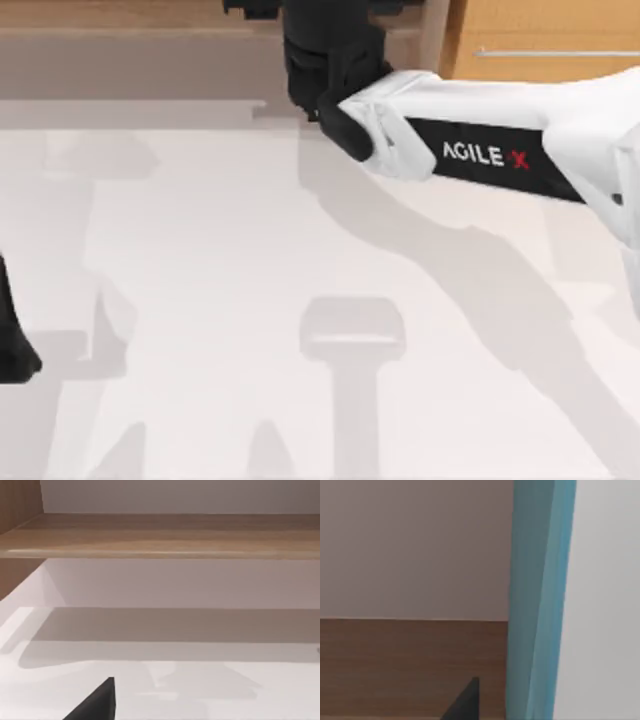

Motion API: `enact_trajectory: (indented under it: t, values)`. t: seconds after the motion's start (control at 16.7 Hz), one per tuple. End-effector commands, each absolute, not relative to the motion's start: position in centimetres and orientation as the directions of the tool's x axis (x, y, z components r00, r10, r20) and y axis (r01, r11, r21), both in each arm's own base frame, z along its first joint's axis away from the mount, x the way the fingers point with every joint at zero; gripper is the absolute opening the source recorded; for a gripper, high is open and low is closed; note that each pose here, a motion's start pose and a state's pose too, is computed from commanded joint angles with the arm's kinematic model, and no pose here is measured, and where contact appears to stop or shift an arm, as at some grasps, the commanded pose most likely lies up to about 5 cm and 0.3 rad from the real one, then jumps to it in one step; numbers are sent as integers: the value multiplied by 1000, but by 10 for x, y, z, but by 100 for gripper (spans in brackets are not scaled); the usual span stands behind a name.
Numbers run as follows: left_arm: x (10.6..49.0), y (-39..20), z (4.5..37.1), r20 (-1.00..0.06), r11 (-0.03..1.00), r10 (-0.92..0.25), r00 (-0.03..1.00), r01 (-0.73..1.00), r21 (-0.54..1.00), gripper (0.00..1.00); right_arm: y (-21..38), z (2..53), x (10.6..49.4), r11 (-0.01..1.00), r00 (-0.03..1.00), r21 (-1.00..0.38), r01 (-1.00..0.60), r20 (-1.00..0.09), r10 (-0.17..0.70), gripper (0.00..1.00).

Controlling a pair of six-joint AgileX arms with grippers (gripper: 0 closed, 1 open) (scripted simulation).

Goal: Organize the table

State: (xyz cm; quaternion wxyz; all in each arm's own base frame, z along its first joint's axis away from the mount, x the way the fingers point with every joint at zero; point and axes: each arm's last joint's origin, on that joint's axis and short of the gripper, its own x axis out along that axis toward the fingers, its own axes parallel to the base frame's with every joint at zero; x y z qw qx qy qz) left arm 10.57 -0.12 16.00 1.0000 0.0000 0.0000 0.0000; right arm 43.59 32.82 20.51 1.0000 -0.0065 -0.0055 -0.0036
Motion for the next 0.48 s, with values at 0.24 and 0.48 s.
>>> enact_trajectory:
  t: [0.24,0.48]
  values:
    - [106,-1,160,0,1000,0,1000,0,0,100,328,205,436,1000,1000,-13,7,11,-7,25]
    - [106,-1,160,0,1000,0,1000,0,0,100,328,205,436,1000,1000,-13,7,11,-7,0]
